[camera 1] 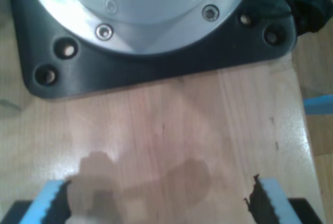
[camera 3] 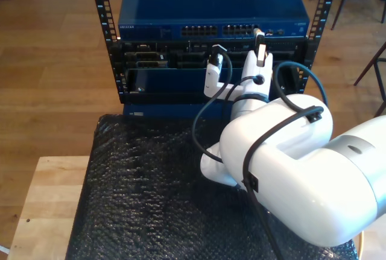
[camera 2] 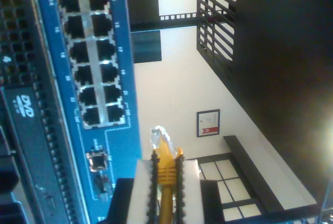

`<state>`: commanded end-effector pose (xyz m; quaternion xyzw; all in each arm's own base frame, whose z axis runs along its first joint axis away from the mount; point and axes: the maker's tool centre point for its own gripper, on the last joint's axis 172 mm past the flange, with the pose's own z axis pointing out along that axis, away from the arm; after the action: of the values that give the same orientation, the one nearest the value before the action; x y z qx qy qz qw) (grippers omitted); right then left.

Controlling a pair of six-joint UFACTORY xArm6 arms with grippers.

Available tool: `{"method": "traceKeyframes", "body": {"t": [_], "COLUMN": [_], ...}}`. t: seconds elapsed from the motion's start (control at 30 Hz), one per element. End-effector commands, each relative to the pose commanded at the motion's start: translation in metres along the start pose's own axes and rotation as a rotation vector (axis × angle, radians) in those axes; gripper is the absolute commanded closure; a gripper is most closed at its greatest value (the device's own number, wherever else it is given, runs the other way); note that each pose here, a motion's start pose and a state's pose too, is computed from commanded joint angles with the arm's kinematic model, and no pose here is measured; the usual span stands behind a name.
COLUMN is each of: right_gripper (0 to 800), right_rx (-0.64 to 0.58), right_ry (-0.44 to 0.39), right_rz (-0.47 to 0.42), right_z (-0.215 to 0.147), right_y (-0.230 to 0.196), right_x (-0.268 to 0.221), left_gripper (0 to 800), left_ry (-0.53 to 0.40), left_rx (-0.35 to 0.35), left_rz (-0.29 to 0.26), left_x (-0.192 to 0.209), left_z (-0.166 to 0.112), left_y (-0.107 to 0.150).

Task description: Grab the cable and plug it in

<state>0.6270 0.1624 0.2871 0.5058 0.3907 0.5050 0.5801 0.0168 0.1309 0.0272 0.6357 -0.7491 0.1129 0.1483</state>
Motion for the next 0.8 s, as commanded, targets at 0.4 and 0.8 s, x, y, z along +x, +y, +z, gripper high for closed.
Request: {"method": "traceKeyframes", "body": {"t": [0.4,0.8], "right_gripper": [800,800], "right_rx": [0.010,0.013], "right_ry": [-0.009,-0.041], "right_rz": [-0.008,0.012], "right_z": [0.004,0.012], "right_y": [-0.013,-0.016], "right_x": [-0.003,-0.009], "left_gripper": [0,0], "left_ry": [0.000,0.000], "left_rx": [0.000,0.000], "left_rz": [0.000,0.000], "left_x": [0.000,0.000], "left_z": [0.000,0.000], "left_y": [0.000,0.000]}}
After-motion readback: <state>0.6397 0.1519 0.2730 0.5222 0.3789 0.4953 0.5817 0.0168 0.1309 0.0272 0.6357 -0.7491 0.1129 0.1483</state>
